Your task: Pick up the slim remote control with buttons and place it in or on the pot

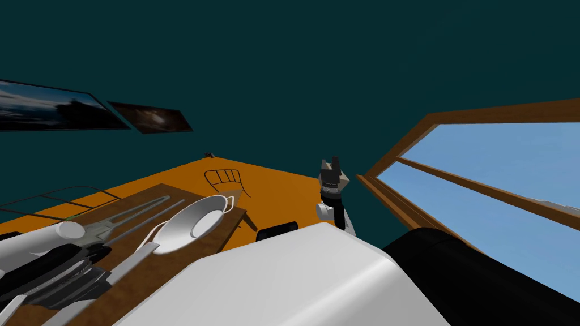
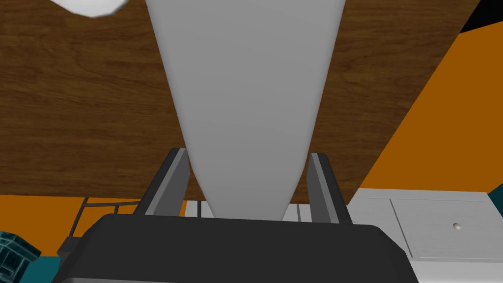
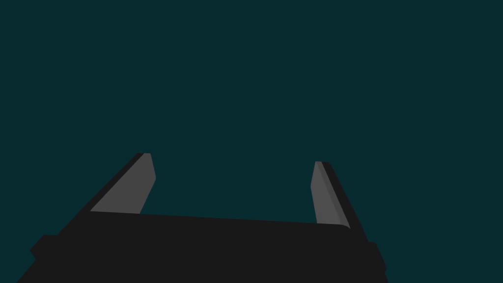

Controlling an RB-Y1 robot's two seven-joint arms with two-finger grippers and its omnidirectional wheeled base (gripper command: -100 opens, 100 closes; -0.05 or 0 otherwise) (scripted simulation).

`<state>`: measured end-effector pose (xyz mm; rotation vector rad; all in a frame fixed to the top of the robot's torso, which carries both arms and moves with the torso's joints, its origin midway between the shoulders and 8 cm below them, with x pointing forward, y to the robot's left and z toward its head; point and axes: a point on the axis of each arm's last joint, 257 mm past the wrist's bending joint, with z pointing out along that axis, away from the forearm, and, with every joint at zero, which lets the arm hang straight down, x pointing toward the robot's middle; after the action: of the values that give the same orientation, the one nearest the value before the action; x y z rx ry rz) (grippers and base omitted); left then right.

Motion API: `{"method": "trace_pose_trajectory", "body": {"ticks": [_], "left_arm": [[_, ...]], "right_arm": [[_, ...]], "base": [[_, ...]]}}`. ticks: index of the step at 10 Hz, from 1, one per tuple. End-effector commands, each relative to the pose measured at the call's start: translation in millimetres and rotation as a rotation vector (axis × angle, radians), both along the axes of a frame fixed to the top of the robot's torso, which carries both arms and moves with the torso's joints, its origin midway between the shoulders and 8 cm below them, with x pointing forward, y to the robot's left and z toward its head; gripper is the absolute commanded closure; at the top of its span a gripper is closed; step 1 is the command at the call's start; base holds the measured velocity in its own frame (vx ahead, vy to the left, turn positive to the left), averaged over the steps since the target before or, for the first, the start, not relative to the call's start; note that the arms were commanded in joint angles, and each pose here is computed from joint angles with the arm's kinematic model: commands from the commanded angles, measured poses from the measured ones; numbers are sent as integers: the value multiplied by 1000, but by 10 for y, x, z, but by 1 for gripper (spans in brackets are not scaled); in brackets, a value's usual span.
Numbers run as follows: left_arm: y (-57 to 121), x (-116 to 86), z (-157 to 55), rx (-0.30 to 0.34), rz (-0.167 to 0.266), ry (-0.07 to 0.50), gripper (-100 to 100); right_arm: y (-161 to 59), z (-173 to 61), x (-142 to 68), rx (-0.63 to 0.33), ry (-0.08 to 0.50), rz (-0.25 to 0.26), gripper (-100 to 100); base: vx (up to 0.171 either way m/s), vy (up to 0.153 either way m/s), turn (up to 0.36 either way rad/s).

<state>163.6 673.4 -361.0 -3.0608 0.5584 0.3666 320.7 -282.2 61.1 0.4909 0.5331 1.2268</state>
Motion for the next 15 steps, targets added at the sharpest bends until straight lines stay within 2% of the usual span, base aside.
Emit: {"method": "trace_pose_trajectory", "body": {"ticks": [1, 3, 4, 7, 9, 10, 14, 15], "left_arm": [[-16, 88, 42, -7, -6, -27, 100], [-102, 387, 74, -40, -20, -117, 100], [-102, 387, 74, -40, -20, -117, 100], [-194, 729, 128, -71, -40, -222, 100], [-186, 723, 119, -70, -41, -219, 100], [-195, 735, 119, -72, -42, -221, -100], [-196, 737, 119, -72, -43, -221, -100], [-196, 737, 119, -72, -43, -221, 0]], "right_arm": [[0, 0, 0, 0, 0, 0, 0], [0, 0, 0, 0, 0, 0, 0], [0, 0, 0, 0, 0, 0, 0], [0, 0, 0, 0, 0, 0, 0], [0, 0, 0, 0, 0, 0, 0], [0, 1, 0, 0, 0, 0, 0], [0, 1, 0, 0, 0, 0, 0], [0, 1, 0, 0, 0, 0, 0]], "base": [[124, -78, -7], [167, -66, 17], [159, -80, -4], [162, -74, 21], [64, -52, -12], [11, -7, -5], [1, -1, 0], [0, 0, 0]]}}
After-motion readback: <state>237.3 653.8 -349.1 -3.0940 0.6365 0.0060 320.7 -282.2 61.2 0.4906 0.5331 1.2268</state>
